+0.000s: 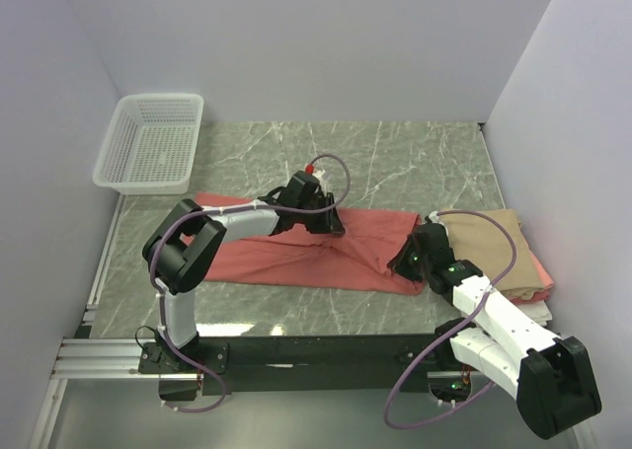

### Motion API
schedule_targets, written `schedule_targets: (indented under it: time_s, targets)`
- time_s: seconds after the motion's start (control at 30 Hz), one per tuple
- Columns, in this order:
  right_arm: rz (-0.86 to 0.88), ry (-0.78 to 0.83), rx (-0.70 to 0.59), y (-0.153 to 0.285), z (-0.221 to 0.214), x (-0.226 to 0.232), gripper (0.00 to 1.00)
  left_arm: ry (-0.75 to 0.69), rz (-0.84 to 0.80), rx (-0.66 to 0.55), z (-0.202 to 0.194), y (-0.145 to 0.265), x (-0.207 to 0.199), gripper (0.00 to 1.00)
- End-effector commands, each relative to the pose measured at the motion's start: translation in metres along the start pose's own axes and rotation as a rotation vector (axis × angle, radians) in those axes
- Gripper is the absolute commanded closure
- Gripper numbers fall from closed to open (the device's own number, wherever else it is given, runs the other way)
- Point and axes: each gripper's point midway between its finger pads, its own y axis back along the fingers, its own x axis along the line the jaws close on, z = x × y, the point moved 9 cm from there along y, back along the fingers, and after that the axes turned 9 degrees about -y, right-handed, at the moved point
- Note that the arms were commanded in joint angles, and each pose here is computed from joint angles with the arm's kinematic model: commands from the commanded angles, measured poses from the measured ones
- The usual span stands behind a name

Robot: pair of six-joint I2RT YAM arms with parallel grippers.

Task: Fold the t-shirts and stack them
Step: Fold the tshirt

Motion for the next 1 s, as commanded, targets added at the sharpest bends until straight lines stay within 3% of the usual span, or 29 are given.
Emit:
schedule_targets:
  time_s: [0.0, 0.27, 0.5, 0.73, 0.97]
  targets:
    - [0.011, 0.013, -0.036, 0.002, 0.005, 0.005, 0.86, -0.021, -0.084, -0.05, 0.006, 0.019, -0.016, 0.7]
    - [0.001, 0.025, -0.07, 0.01, 0.012, 0.01, 0.89, -0.018, -0.061, -0.051, -0.007, 0.032, -0.011, 0.87]
    - [0.015, 0.026, -0.072, 0.019, 0.01, 0.01, 0.92, -0.022, -0.054, -0.041, -0.018, 0.041, -0.008, 0.92]
    - [0.014, 0.03, -0.042, 0.024, -0.001, 0.003, 0.92, -0.01, -0.066, -0.023, -0.031, 0.046, -0.004, 0.94]
    - [-0.001, 0.016, 0.0, 0.018, -0.014, -0.007, 0.87, 0.0, -0.056, 0.013, -0.049, 0.043, 0.005, 0.87]
